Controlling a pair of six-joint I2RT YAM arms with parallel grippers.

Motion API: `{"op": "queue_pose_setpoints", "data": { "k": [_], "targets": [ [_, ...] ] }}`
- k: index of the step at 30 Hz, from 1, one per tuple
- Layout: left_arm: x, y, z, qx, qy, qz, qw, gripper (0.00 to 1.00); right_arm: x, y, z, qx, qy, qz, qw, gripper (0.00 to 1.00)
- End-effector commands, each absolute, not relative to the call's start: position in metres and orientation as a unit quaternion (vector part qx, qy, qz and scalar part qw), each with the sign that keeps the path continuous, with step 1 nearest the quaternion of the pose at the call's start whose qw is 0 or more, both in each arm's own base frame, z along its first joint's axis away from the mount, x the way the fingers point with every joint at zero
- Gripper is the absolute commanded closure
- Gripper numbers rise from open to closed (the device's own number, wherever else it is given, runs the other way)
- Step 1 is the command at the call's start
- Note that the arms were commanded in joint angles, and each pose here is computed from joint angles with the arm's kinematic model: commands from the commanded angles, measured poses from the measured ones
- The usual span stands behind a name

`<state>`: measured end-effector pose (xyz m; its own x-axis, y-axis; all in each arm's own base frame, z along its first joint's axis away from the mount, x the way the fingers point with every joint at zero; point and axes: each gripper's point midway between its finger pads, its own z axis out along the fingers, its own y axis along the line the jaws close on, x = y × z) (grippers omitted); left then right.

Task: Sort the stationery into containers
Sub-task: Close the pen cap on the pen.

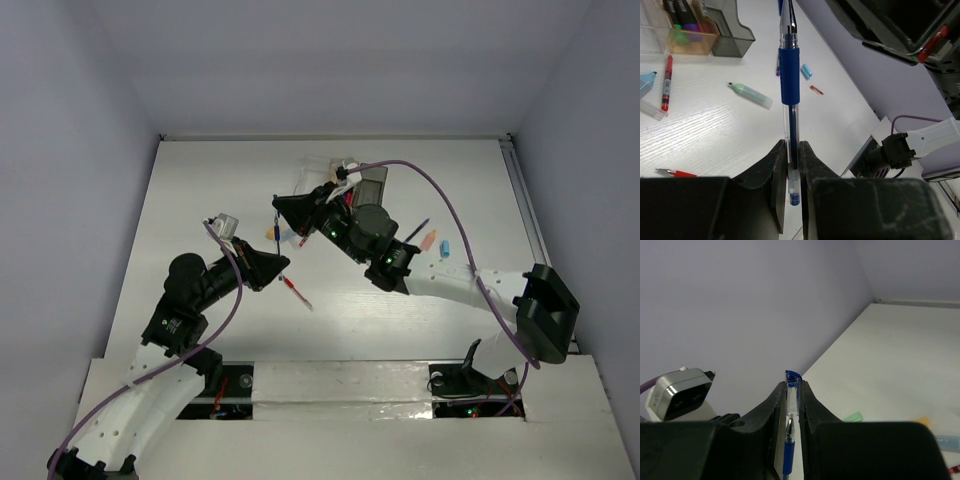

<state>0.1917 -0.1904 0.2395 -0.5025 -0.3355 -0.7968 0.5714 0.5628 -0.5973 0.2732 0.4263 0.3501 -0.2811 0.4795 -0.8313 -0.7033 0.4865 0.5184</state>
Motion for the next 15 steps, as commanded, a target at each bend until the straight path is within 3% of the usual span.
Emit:
{"op": "queue_pose_setpoints", "data": {
  "k": [1, 15],
  "targets": [
    [0.194, -0.192, 0.252, 0.087, 0.719, -0.467, 0.507, 1.00, 0.263, 0.411, 0.402, -0.070, 0.567, 0.531, 0.626, 1.00],
    [0.192, -0.190, 0.257, 0.087, 0.712, -0.467, 0.517, 1.00, 0.267, 0.422, 0.381, -0.075, 0.588, 0.525, 0.610, 1.00]
  ]
}}
